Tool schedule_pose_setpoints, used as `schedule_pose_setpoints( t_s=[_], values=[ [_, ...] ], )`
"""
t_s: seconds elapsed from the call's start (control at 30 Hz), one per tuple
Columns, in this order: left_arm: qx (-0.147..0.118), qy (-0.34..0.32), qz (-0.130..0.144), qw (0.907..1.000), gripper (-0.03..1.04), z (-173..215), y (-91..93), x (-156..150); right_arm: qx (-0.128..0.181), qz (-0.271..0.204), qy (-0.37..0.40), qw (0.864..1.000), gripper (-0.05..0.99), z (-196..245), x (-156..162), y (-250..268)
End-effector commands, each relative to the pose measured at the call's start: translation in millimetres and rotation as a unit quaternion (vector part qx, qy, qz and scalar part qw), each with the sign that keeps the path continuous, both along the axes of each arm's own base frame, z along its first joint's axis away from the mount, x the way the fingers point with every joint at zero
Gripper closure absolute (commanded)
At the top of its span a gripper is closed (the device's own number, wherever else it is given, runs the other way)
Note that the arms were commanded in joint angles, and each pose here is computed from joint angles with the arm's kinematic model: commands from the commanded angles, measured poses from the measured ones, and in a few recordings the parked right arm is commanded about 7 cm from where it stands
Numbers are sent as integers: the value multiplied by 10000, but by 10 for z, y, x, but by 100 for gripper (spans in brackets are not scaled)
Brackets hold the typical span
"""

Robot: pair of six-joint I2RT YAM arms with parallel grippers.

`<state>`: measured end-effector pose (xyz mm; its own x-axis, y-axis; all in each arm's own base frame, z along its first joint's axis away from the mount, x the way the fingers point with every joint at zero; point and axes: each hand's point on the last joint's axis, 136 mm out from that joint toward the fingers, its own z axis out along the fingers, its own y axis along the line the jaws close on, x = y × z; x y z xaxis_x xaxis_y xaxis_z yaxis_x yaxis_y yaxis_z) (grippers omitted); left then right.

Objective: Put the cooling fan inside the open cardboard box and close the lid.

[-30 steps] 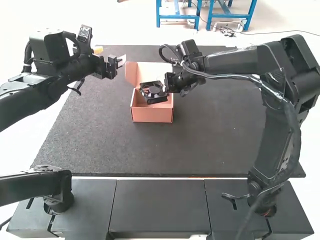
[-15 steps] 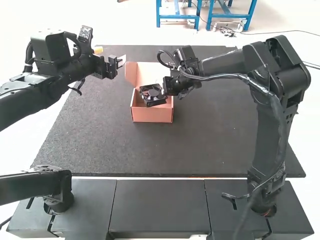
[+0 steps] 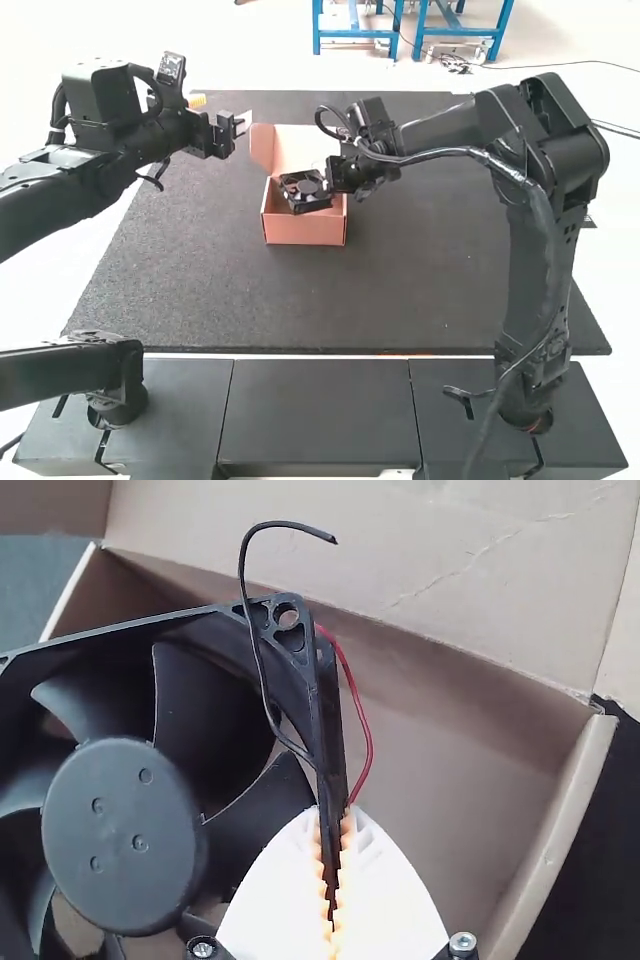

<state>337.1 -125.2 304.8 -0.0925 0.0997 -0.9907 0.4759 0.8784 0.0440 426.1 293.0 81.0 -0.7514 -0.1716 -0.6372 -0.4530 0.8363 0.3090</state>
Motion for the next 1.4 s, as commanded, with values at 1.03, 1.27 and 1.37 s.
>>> schedule_pose_setpoints(
  t_s=[1.03, 1.27, 1.37],
  values=[
    [170, 80, 28, 9998, 4, -199, 4, 104, 7, -187, -261, 9995, 56, 213, 329, -9],
    [192, 280, 53, 9994, 4, -463, -3, 167, 20, -389, -1182, 9922, 42, 1002, 576, -95],
    [178, 228, 100, 9995, 4, -485, 6, 280, -323, -556, -1541, 9860, 36, 1168, 726, -306]
  ],
)
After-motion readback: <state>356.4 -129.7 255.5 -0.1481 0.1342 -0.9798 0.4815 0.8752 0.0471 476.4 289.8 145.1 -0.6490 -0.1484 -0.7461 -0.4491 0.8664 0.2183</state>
